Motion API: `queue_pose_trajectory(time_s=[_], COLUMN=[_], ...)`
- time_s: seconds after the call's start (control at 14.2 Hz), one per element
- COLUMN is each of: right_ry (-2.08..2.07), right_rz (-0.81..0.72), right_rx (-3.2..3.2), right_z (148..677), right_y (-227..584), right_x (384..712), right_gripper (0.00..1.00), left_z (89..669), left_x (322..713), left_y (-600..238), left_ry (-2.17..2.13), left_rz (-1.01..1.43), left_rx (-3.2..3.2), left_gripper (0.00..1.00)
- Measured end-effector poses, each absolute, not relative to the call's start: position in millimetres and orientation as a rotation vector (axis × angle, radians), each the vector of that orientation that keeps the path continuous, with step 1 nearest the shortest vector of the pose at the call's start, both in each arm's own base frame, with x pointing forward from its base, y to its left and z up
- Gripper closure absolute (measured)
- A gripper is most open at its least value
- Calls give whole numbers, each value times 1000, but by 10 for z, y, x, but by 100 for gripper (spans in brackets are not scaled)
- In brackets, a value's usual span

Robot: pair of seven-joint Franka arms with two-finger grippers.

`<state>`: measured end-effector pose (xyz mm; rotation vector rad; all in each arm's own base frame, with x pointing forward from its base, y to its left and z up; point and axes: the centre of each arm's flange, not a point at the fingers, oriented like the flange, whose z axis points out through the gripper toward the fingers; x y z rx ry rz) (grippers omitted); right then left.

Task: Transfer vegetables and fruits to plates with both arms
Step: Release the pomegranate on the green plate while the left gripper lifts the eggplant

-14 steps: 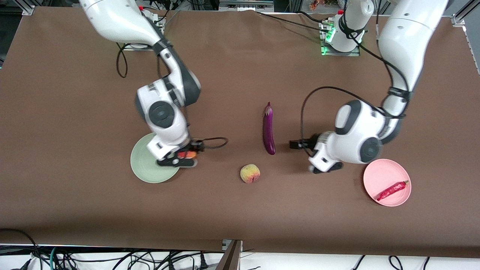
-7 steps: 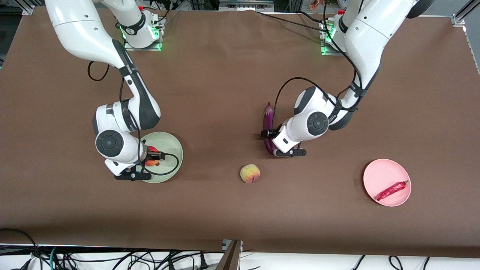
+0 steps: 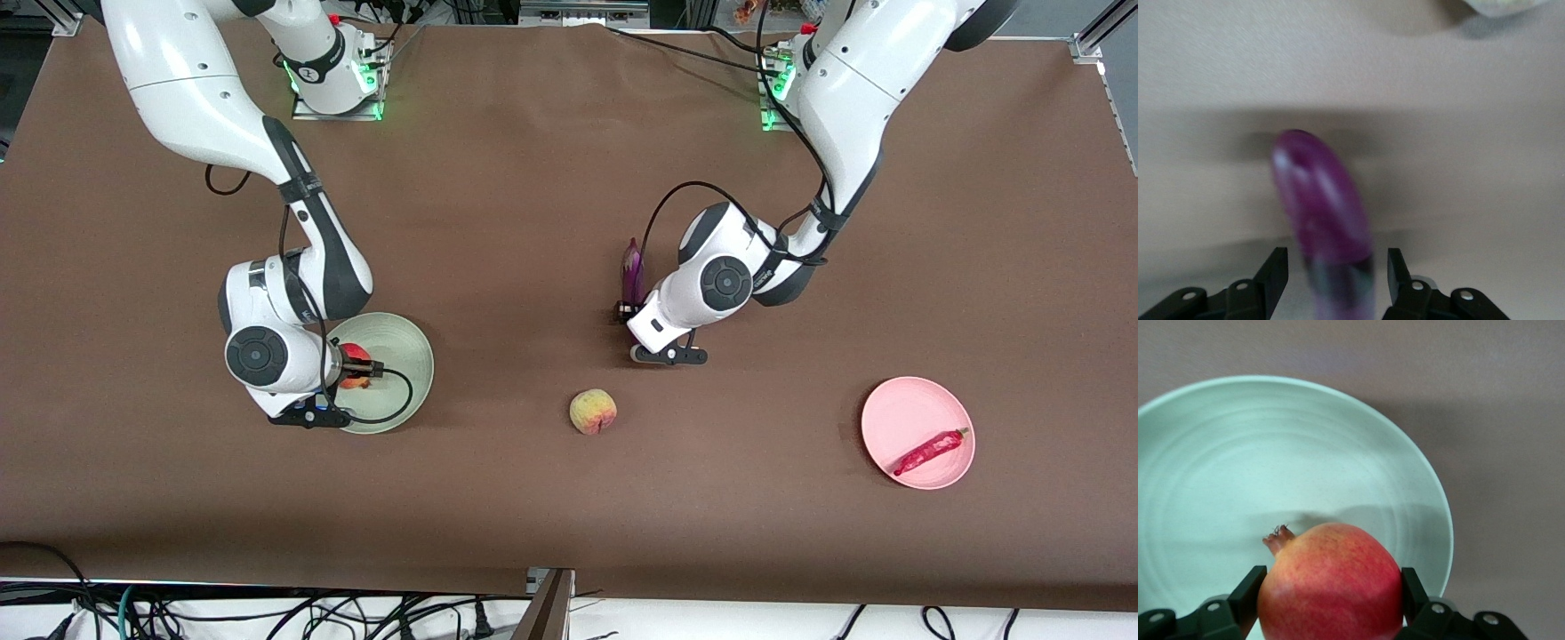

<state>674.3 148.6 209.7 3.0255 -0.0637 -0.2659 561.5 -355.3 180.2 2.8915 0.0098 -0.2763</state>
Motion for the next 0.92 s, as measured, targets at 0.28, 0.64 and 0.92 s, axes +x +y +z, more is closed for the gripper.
queue_pose_trajectory(time_s=[0.28, 0.64, 0.92], right_ry=[-64, -49, -58], right_rz=[-272, -127, -37], right_rx=[3025, 3127, 3210], right_z=[2056, 2725, 3225], right_y=[1485, 1834, 2766], right_x=[6741, 6897, 6704], right_gripper=[1, 0, 0], left_z=[1742, 1822, 2364], left_x=[5615, 5723, 5984], left_y=[-3533, -3371, -2727], left_ry=[18, 14, -184], left_rz=[-283, -278, -288], left_rx=[2894, 2935, 3198], left_gripper=[43, 60, 61])
